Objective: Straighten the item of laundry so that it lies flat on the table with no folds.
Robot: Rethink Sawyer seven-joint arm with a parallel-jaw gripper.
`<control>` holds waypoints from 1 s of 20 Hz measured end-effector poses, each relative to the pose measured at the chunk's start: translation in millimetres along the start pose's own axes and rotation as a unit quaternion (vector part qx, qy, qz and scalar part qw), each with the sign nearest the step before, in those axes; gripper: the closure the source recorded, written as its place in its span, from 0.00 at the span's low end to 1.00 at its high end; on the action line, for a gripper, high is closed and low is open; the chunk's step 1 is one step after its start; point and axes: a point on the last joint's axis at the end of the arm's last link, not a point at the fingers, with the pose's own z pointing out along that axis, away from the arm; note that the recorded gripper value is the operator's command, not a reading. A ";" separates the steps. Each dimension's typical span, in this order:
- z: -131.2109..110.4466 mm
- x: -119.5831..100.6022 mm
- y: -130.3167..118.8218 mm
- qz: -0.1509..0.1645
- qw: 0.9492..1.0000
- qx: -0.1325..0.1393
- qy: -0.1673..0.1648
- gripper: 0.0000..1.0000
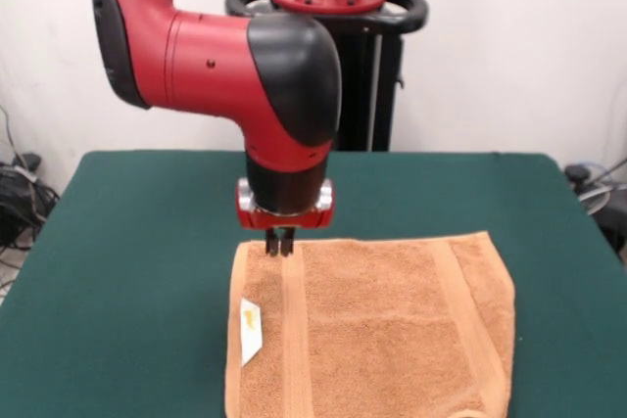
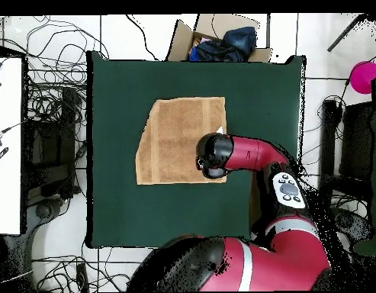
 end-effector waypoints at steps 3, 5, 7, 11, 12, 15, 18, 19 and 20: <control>10.5 -2.3 4.0 -0.002 1.000 -0.004 -0.003 1.00; 15.0 -2.6 6.3 -0.003 1.000 -0.006 -0.002 1.00; 22.3 -1.5 8.5 -0.004 1.000 -0.009 -0.001 1.00; 28.7 -1.2 10.2 -0.005 1.000 -0.010 -0.003 1.00; 30.3 -1.7 10.4 -0.005 1.000 -0.010 -0.005 1.00; 31.8 -2.3 10.7 -0.005 1.000 -0.009 -0.008 1.00; 31.9 -2.4 10.9 -0.005 1.000 -0.009 -0.009 1.00; 32.4 -1.8 10.9 -0.007 1.000 -0.008 -0.008 1.00; 32.8 -1.1 10.7 -0.010 1.000 -0.005 -0.008 1.00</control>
